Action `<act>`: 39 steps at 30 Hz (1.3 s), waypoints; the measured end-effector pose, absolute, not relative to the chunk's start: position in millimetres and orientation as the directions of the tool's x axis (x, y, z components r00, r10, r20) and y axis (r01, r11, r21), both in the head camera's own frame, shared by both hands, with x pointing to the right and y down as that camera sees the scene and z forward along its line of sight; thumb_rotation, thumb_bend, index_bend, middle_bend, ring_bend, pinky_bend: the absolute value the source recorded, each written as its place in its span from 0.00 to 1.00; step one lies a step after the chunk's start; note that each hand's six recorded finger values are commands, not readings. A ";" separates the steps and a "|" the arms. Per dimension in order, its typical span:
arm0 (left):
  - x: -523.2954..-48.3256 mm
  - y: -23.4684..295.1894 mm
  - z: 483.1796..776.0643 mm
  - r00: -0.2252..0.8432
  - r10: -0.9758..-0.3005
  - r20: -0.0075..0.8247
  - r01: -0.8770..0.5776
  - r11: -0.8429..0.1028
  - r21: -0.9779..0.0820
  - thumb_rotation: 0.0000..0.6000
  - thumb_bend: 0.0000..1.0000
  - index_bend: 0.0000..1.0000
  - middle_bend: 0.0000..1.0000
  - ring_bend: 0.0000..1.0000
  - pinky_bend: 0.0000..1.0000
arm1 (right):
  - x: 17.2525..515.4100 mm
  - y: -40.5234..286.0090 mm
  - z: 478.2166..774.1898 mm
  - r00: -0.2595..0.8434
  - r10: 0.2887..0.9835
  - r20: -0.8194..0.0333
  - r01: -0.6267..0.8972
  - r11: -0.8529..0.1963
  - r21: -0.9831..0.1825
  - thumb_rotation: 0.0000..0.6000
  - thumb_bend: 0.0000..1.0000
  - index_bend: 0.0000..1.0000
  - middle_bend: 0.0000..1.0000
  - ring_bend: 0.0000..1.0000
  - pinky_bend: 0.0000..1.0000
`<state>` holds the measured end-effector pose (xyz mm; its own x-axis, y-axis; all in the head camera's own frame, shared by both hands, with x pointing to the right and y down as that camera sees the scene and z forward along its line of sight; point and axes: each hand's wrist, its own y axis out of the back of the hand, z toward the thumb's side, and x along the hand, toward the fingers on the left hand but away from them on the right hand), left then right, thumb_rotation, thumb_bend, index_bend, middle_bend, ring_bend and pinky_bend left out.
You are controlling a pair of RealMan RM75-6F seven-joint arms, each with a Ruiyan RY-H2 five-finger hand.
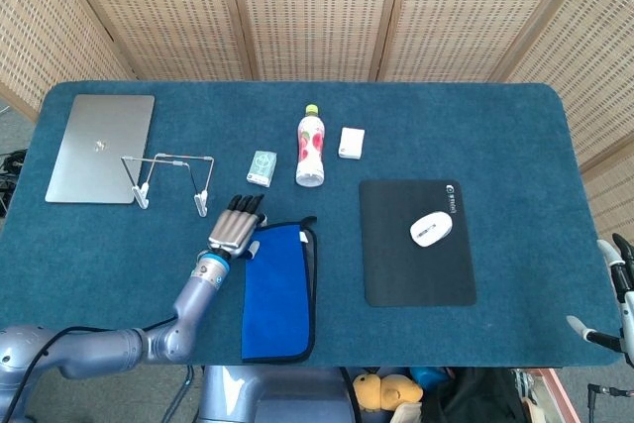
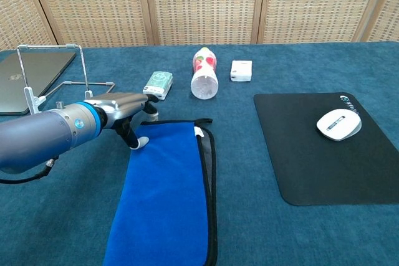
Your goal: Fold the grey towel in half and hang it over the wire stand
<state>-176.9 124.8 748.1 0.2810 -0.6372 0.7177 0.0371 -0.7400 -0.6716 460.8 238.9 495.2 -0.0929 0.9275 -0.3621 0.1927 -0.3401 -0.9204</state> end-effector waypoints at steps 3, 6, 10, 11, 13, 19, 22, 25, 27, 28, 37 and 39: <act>-176.1 124.4 747.3 0.281 -0.640 0.715 0.031 -0.739 -0.673 1.00 0.40 0.79 0.00 0.00 0.00 | 460.8 239.0 495.1 -0.092 0.928 -0.361 0.193 -0.339 -0.921 1.00 0.00 0.00 0.00 0.00 0.00; -175.7 124.0 746.6 0.281 -0.646 0.710 0.031 -0.733 -0.679 1.00 0.40 0.80 0.00 0.00 0.00 | 460.6 239.1 495.1 -0.092 0.928 -0.362 0.194 -0.340 -0.920 1.00 0.00 0.00 0.00 0.00 0.00; -175.2 123.6 746.3 0.281 -0.649 0.707 0.031 -0.730 -0.682 1.00 0.40 0.80 0.00 0.00 0.00 | 460.9 239.0 494.7 -0.092 0.928 -0.360 0.193 -0.338 -0.921 1.00 0.00 0.00 0.00 0.00 0.00; -174.9 123.5 746.0 0.282 -0.650 0.706 0.032 -0.729 -0.684 1.00 0.40 0.80 0.00 0.00 0.00 | 460.9 239.1 494.7 -0.092 0.928 -0.360 0.193 -0.338 -0.921 1.00 0.00 0.00 0.00 0.00 0.00; -174.5 123.5 745.6 0.284 -0.651 0.703 0.033 -0.727 -0.686 1.00 0.43 0.80 0.00 0.00 0.00 | 460.9 239.2 494.8 -0.092 0.928 -0.361 0.193 -0.339 -0.921 1.00 0.00 0.00 0.00 0.00 0.00; -173.9 125.1 744.4 0.293 -0.651 0.700 0.031 -0.725 -0.688 1.00 0.60 0.81 0.00 0.00 0.00 | 460.8 239.3 494.5 -0.091 0.928 -0.360 0.194 -0.338 -0.921 1.00 0.00 0.00 0.00 0.00 0.00; -173.0 124.3 742.4 0.297 -0.654 0.696 0.022 -0.724 -0.689 1.00 0.60 0.82 0.00 0.00 0.00 | 461.0 239.3 494.1 -0.091 0.929 -0.359 0.195 -0.337 -0.921 1.00 0.00 0.00 0.00 0.00 0.00; -172.1 122.1 738.7 0.304 -0.659 0.688 0.017 -0.718 -0.696 1.00 0.60 0.84 0.00 0.00 0.00 | 461.1 239.3 493.7 -0.091 0.929 -0.358 0.197 -0.336 -0.921 1.00 0.00 0.00 0.00 0.00 0.00; -170.7 120.1 734.4 0.312 -0.664 0.679 0.012 -0.712 -0.702 1.00 0.61 0.85 0.00 0.00 0.00 | 461.1 239.2 493.4 -0.090 0.929 -0.358 0.198 -0.335 -0.921 1.00 0.00 0.00 0.00 0.00 0.00; -170.1 119.2 732.3 0.316 -0.666 0.676 0.010 -0.710 -0.704 1.00 0.61 0.85 0.00 0.00 0.00 | 461.1 239.3 493.3 -0.090 0.929 -0.358 0.198 -0.335 -0.921 1.00 0.00 0.00 0.00 0.00 0.00; -164.1 99.8 696.1 0.359 -0.704 0.613 -0.017 -0.662 -0.749 1.00 0.60 0.86 0.00 0.00 0.00 | 461.6 239.6 490.6 -0.088 0.932 -0.353 0.206 -0.329 -0.921 1.00 0.00 0.00 0.00 0.00 0.00; -163.7 93.7 685.0 0.365 -0.714 0.597 -0.021 -0.647 -0.762 1.00 0.60 0.86 0.00 0.00 0.00 | 461.6 239.9 489.8 -0.088 0.932 -0.351 0.209 -0.328 -0.921 1.00 0.00 0.00 0.00 0.00 0.00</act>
<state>-163.7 93.7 685.0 0.3649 -0.7145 0.5969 -0.0205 -0.6472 -0.7621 461.6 239.9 489.8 -0.0876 0.9321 -0.3515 0.2090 -0.3278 -0.9214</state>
